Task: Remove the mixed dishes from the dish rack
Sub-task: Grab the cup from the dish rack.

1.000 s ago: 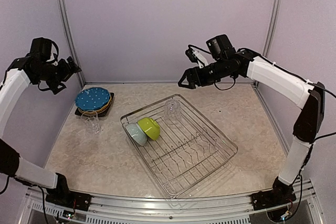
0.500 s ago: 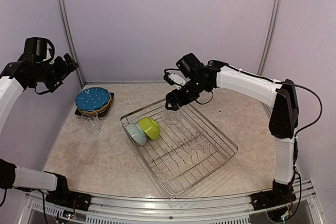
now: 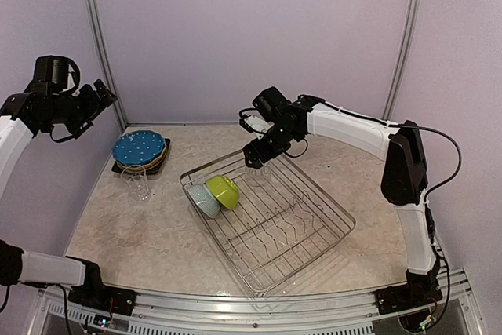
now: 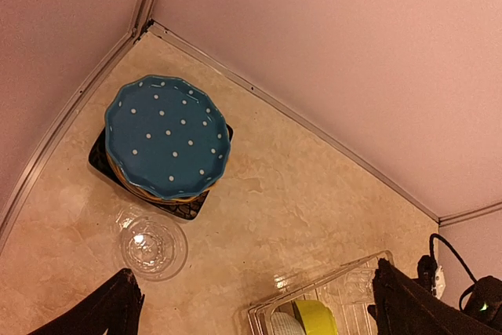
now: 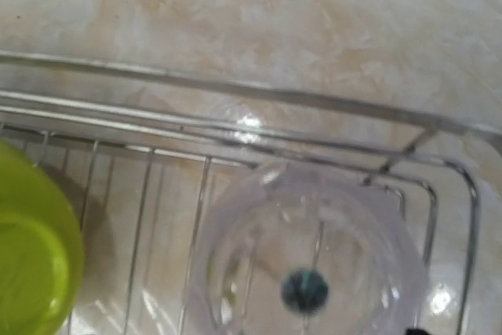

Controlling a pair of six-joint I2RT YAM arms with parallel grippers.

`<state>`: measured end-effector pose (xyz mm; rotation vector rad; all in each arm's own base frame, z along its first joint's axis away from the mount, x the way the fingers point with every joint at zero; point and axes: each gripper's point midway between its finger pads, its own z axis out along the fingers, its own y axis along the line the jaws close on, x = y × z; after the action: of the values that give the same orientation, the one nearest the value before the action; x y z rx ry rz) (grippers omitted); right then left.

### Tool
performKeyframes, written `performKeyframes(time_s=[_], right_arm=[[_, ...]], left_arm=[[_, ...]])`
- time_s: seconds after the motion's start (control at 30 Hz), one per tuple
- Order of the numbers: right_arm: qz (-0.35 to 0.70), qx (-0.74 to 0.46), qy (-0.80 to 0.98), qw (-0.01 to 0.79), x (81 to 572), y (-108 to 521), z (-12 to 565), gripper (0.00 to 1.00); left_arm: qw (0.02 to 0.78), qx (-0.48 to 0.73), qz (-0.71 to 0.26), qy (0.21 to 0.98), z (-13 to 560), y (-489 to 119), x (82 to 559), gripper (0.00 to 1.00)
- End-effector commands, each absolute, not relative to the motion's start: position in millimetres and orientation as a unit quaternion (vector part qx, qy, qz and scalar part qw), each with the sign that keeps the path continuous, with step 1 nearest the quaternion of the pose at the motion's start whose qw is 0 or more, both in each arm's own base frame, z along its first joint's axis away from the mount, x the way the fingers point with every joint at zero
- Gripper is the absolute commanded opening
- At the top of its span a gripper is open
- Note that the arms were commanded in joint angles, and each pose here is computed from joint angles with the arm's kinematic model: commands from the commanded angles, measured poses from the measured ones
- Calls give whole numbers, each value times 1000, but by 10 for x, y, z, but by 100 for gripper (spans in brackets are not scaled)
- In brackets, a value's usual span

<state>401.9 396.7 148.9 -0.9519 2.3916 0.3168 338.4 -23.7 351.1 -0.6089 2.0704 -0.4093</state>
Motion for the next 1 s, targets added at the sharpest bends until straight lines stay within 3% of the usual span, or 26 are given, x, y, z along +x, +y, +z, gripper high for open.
performKeyframes(time_s=[0.0,0.27,0.4,0.57,0.97], right_arm=[[97,-365,890,257,4057,4001,1285,82],[80,-367,892,252,4146,4027,1046,82],[65,-361,895,254,4187,3992,1000,89],[58,-361,894,260,4214,3978,1027,88],[107,-385,863,309,4084,4206,1652,89]], left_arm=[[458,-241,-155,842,3509,-219,3336,99],[456,-235,-162,843,3489,-257,3379,99],[457,-231,-162,843,3494,-263,3393,99],[460,-229,-161,842,3502,-261,3394,99],[461,-230,-164,841,3463,-271,3439,99]])
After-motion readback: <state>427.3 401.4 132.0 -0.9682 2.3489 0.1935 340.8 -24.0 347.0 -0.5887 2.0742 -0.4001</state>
